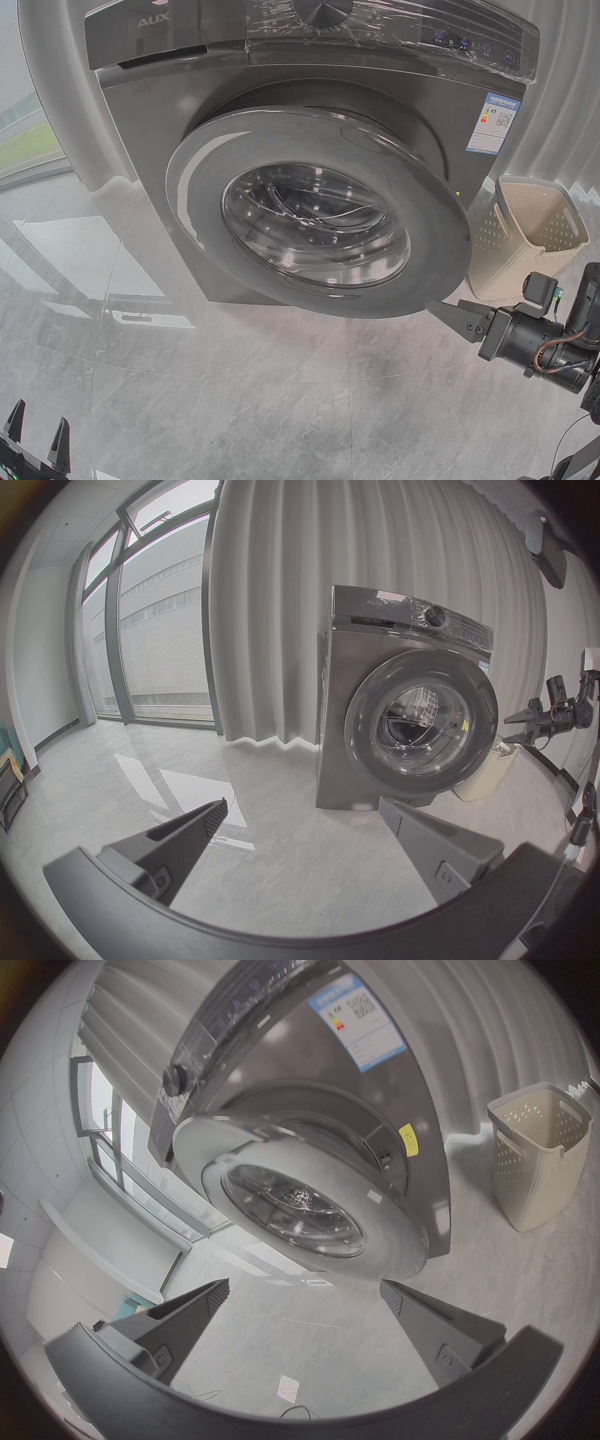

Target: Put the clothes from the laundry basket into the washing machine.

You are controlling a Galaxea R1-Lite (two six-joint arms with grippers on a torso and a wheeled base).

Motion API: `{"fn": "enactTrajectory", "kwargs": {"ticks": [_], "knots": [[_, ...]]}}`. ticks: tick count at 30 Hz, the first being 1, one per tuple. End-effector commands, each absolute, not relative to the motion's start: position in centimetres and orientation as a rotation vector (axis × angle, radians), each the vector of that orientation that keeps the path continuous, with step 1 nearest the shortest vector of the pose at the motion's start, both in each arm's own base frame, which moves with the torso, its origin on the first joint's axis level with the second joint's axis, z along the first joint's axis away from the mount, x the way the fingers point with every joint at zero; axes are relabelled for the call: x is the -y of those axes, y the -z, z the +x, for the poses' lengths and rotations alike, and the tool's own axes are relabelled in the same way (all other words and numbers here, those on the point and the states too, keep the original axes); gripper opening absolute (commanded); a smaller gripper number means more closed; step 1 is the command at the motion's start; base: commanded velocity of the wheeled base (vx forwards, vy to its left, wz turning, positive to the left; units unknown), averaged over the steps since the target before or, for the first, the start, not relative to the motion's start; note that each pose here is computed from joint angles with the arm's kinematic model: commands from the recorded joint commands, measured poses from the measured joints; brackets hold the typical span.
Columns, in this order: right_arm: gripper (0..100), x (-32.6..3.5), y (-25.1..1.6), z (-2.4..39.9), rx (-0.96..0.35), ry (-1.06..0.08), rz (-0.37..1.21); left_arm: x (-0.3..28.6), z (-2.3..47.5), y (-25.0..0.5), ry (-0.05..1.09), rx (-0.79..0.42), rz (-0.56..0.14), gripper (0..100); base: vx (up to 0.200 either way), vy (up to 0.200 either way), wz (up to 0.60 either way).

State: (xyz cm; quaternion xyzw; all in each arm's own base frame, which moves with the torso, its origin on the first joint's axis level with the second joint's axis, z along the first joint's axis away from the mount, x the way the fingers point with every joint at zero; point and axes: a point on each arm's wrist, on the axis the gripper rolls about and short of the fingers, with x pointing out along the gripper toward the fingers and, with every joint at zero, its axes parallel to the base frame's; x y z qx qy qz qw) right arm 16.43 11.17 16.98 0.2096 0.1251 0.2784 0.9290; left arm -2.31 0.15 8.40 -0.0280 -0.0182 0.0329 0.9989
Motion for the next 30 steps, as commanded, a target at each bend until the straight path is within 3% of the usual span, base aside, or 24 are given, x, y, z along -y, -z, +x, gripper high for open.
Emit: {"fn": "enactTrajectory", "kwargs": {"ticks": [1,9,18,25,30], "knots": [[100,-12.1,-16.9,17.4,-0.270,-0.574,0.425,-0.2,-2.2,-7.9,-0.067,0.028,-0.056,100,0.200,0.000,0.00],[100,-12.4,-17.1,19.1,-0.259,-0.550,0.431,-0.2,-2.2,-7.9,-0.067,0.028,-0.056,100,0.200,0.000,0.00],[100,-11.3,-18.6,21.4,-0.103,-0.490,0.468,-0.2,-2.2,-7.9,-0.067,0.026,-0.056,100,0.200,0.000,0.00],[100,-10.2,-19.5,22.6,-0.024,-0.424,0.484,-0.2,-2.2,-7.9,-0.067,0.026,-0.058,100,0.000,0.000,0.00],[100,-10.1,-19.0,21.9,-0.048,-0.423,0.479,-0.2,-2.2,-7.9,-0.067,0.026,-0.058,100,0.000,0.000,0.00]]}}
